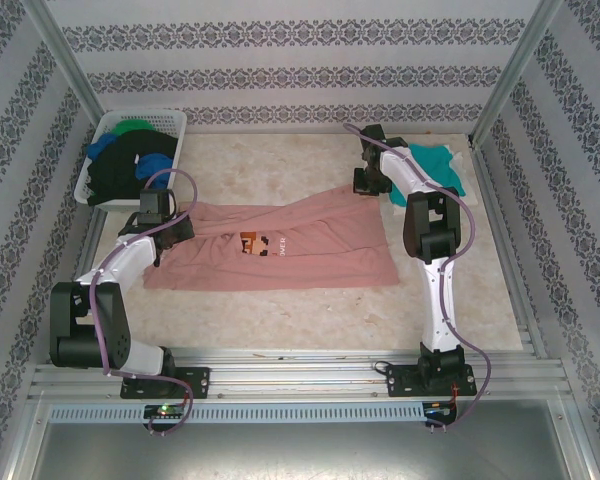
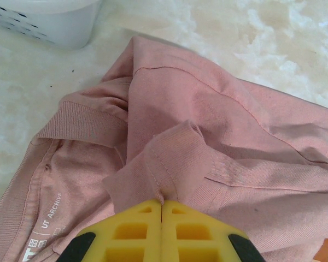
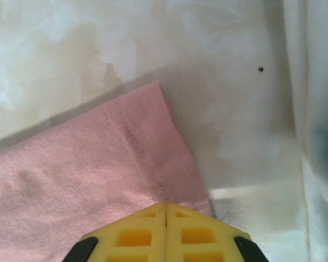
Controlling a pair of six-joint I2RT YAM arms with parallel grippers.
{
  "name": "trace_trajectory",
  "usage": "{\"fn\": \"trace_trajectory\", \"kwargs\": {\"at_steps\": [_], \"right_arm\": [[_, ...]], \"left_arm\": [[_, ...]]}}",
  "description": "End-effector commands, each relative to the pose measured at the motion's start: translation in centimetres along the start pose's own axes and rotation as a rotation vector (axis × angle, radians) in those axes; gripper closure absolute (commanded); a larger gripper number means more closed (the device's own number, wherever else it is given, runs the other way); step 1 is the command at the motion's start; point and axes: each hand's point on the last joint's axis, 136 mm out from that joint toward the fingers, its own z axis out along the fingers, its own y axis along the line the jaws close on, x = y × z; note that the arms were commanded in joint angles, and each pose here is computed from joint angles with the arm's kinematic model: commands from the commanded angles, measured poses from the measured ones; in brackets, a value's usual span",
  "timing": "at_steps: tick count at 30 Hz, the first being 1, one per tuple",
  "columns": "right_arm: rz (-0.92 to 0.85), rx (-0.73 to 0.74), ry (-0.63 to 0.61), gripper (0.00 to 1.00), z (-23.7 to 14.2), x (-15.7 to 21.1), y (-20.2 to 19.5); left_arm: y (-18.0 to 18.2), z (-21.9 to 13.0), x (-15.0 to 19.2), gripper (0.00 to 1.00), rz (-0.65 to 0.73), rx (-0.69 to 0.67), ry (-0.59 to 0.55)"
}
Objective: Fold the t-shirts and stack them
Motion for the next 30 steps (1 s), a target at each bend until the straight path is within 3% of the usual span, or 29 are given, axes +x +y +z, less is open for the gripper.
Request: {"fn": "trace_trajectory", "kwargs": {"at_steps": [1, 2, 4, 15, 17, 21, 24, 30], "right_arm": [[0.014, 0.023, -0.009, 0.71, 0.0, -0.6, -0.8], [0.010, 0.036, -0.010, 0.63, 0.0, -0.7, -0.9], [-0.006, 0.027, -0.002, 0.59, 0.2, -0.7, -0.3], [0.057, 0.020, 0.090, 0.56, 2.4, 0.6, 0.1], [0.066, -0.004, 0.082, 0.59, 2.2, 0.5, 0.4], [0.061, -0.013, 0.047, 0.79, 1.3, -0.2, 0.8], [0.053, -0.002, 0.023, 0.88, 0.5, -0.7, 0.7], [0.020, 0.013, -0.032, 0.94, -2.9, -1.7, 0.6]], "left_arm": [[0.1, -0.7, -1.7, 1.00, 0.002, -0.009, -0.040], [0.1, -0.7, -1.8, 1.00, 0.001, -0.008, -0.044], [-0.1, -0.9, -2.2, 1.00, 0.002, 0.000, -0.057], [-0.5, -1.5, -3.2, 1.00, 0.016, 0.013, -0.079], [-0.4, -1.6, -3.2, 1.00, 0.018, 0.007, -0.083], [-0.4, -1.8, -3.3, 1.00, 0.022, 0.003, -0.088], [-0.3, -1.9, -3.2, 1.00, 0.022, -0.003, -0.088], [-0.2, -2.3, -3.4, 1.00, 0.022, -0.005, -0.098]]}}
